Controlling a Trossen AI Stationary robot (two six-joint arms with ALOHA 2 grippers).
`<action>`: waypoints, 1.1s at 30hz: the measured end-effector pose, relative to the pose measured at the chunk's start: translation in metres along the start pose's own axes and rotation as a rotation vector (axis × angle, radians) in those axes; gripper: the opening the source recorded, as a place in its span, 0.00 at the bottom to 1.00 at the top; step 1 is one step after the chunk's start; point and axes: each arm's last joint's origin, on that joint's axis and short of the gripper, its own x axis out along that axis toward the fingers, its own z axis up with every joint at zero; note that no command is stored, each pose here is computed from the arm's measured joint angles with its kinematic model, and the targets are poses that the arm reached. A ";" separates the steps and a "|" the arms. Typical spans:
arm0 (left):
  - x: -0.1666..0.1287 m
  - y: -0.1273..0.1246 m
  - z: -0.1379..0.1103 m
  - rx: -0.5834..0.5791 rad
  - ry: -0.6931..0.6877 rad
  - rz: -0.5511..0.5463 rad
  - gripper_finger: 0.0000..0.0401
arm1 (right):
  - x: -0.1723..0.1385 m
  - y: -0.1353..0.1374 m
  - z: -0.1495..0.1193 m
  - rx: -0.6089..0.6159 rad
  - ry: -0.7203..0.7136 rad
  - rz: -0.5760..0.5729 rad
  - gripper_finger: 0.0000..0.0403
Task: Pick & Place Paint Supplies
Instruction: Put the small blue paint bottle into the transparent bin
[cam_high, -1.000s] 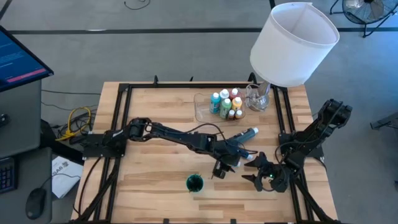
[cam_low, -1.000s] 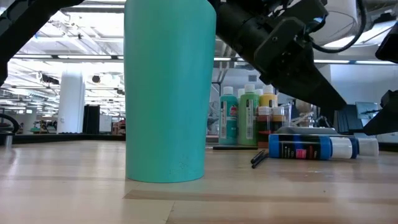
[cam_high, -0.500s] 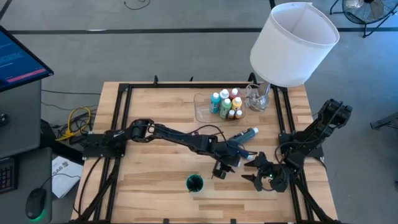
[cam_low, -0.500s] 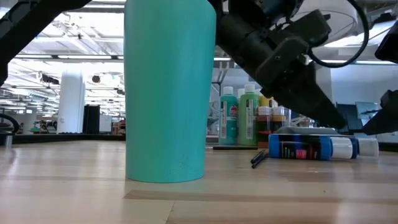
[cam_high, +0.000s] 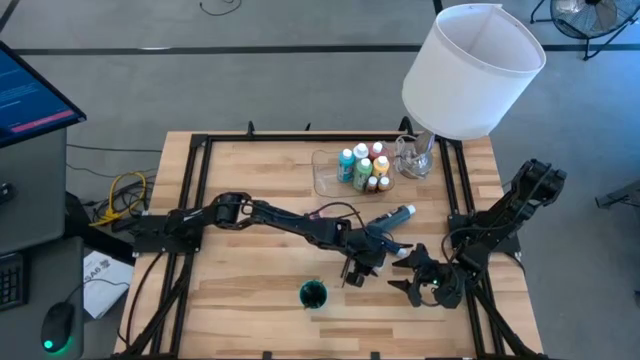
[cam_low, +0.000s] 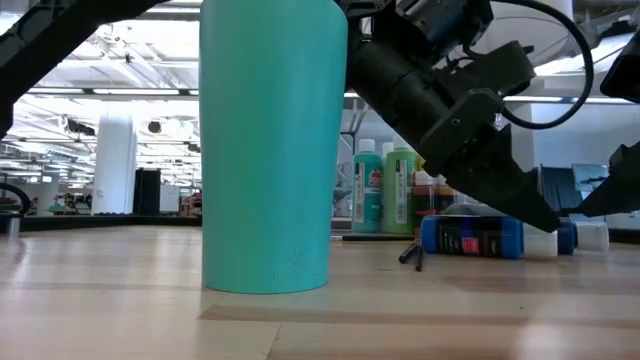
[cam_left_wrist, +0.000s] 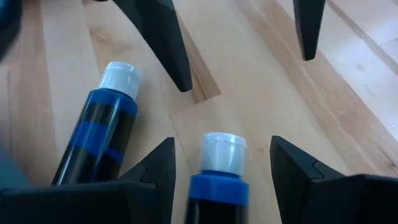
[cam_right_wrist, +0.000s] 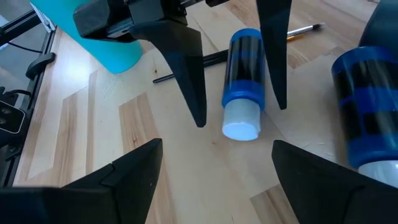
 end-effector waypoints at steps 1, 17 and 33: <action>0.000 0.001 -0.001 -0.001 0.005 0.000 0.38 | 0.000 0.000 0.000 0.000 0.000 0.000 0.74; 0.002 -0.001 -0.014 0.000 0.123 -0.012 0.38 | 0.000 0.000 0.000 0.000 0.000 0.000 0.74; 0.002 -0.003 -0.013 0.027 0.128 0.012 0.35 | 0.000 0.000 0.000 -0.001 -0.004 -0.002 0.74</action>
